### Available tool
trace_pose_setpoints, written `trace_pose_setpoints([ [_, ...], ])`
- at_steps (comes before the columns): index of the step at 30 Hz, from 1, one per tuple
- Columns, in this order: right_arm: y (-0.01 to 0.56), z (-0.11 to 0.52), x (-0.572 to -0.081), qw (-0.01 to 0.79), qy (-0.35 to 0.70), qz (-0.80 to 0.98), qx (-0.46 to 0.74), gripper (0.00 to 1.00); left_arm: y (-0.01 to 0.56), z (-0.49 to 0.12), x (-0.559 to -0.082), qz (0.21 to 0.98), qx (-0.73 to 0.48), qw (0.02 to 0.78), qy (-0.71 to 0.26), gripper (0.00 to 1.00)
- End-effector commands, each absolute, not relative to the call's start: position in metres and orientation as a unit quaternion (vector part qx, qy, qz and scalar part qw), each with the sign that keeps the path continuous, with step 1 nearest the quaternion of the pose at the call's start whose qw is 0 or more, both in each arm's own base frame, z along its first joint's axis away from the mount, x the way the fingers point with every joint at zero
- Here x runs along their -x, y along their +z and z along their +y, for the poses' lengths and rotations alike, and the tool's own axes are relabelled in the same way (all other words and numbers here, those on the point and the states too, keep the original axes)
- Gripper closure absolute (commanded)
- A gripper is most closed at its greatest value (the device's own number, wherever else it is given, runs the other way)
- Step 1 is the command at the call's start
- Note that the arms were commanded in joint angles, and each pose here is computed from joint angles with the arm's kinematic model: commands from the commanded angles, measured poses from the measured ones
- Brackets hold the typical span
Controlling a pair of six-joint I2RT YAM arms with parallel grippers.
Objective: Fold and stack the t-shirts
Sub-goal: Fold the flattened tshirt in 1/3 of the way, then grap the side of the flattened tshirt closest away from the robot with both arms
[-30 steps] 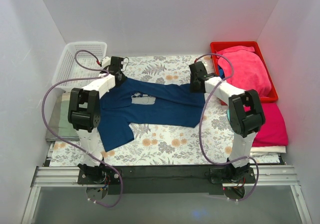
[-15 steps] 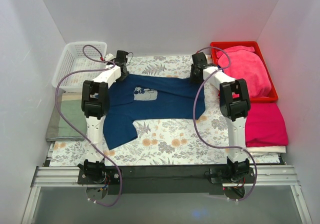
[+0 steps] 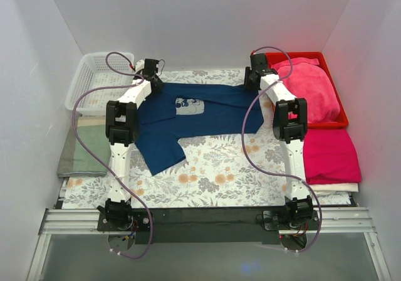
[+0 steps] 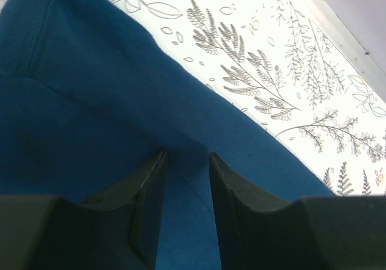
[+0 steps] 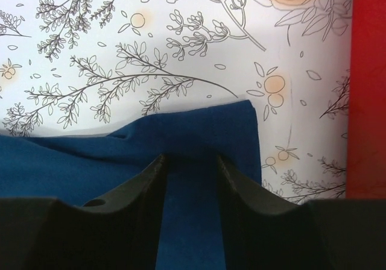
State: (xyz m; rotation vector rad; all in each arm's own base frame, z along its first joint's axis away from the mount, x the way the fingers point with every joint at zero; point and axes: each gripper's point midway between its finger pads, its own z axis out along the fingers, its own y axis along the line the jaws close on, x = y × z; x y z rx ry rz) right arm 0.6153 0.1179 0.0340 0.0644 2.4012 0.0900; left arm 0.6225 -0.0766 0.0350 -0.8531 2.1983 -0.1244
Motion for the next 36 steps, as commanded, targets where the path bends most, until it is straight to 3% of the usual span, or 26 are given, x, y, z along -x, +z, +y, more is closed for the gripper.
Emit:
trace_pose_setpoints([
  [1,0.079,0.115,-0.634,0.412,0.036,0.911,0.006,0.55,0.031,-0.086,-0.625,0.877,0.294,0.374,-0.072,0.67],
  [6,0.157,0.11,-0.631,0.469,0.049,0.882,0.001,0.53,0.105,-0.08,-0.623,0.844,0.283,0.446,-0.087,0.59],
  [12,0.216,0.11,-0.597,0.496,0.065,0.866,-0.007,0.52,0.172,-0.072,-0.583,0.816,0.285,0.495,-0.091,0.52],
  [19,0.194,0.11,-0.521,0.449,0.053,0.892,-0.006,0.53,0.149,-0.07,-0.486,0.84,0.324,0.433,-0.056,0.52],
  [21,0.175,0.109,-0.486,0.426,0.044,0.904,-0.003,0.54,0.114,-0.068,-0.446,0.858,0.329,0.393,-0.03,0.52],
  [27,0.165,0.101,-0.418,0.424,0.06,0.904,-0.019,0.54,0.102,-0.085,-0.359,0.863,0.347,0.364,-0.047,0.52],
  [36,0.147,0.109,-0.371,0.416,0.071,0.907,-0.005,0.54,0.084,-0.056,-0.257,0.835,0.434,0.338,-0.009,0.52],
])
